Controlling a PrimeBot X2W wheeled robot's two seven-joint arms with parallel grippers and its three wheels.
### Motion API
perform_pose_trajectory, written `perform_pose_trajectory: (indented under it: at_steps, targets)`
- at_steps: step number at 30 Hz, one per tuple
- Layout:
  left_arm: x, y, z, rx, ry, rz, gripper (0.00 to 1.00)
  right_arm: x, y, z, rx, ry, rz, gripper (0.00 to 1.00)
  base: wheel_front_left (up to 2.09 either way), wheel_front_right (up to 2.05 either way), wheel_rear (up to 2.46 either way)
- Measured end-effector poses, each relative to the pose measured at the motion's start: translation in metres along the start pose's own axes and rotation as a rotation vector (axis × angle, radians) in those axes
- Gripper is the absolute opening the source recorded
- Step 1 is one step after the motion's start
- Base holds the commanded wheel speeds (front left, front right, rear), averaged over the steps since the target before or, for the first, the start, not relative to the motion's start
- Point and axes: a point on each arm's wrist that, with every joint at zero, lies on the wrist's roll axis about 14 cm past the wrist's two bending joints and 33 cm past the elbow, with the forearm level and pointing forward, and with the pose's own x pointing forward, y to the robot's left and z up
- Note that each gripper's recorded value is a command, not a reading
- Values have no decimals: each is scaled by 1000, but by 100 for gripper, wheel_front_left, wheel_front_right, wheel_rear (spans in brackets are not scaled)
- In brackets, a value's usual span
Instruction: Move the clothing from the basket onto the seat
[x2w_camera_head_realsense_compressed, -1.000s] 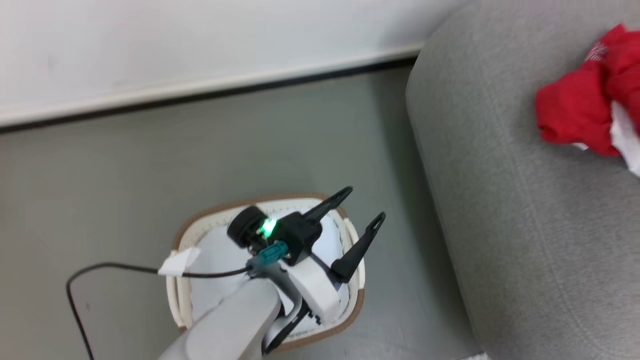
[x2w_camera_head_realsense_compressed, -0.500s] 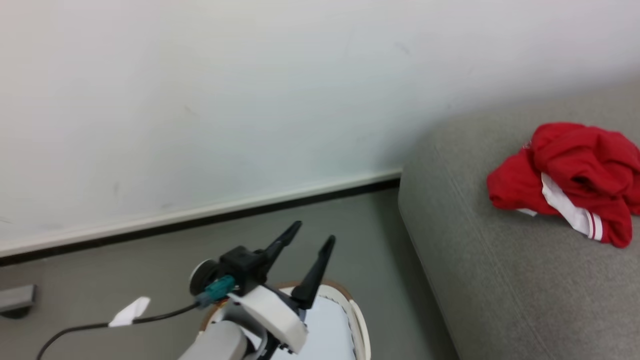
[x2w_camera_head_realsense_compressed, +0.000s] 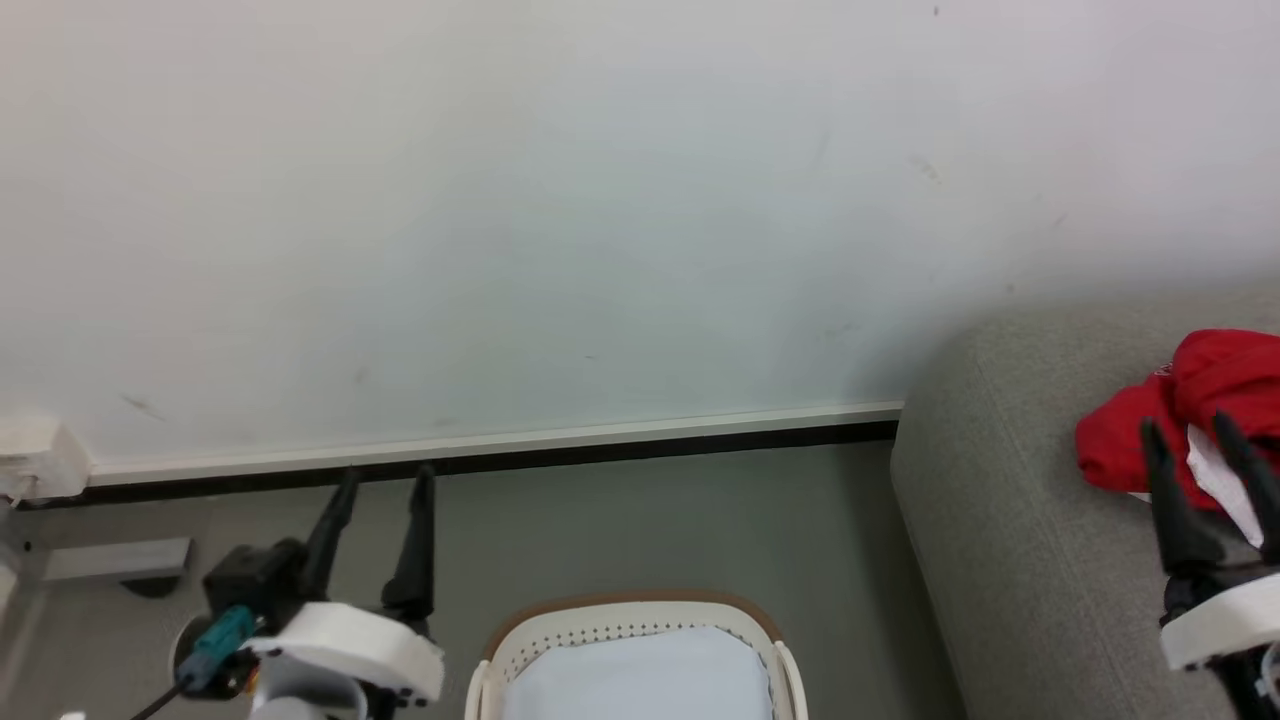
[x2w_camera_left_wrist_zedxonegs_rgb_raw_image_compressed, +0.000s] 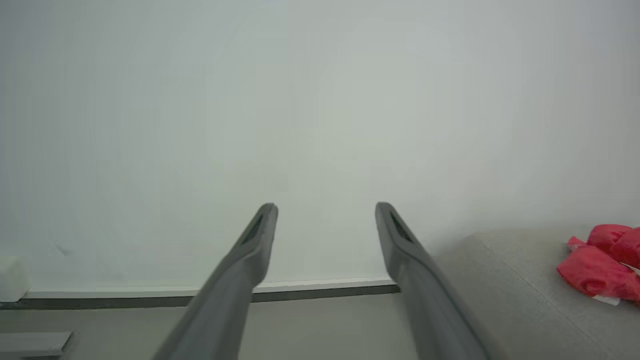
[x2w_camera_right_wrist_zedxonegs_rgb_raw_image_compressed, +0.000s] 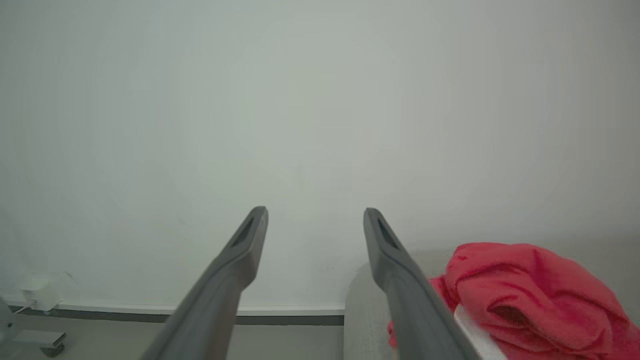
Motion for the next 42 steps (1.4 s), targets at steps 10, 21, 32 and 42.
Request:
perform_pose_trajectory:
  at_steps: [10, 21, 32, 42]
  targets:
    - [-47, 51, -11, 20, 19, 199, 100, -27, 56, -57, 130, 41, 7, 100, 0, 0, 0]
    - [-67, 48, -32, 39, 76, 198, 100, -43, 81, -70, 69, 60, 37, 100, 0, 0, 0]
    - [-69, 47, -45, 36, 117, 195, 100, -45, 82, -80, 66, 91, 30, 100, 0, 0, 0]
    - [-65, 44, -50, 44, 132, 178, 100, -43, 87, -84, 63, 103, 40, 100, 0, 0, 0]
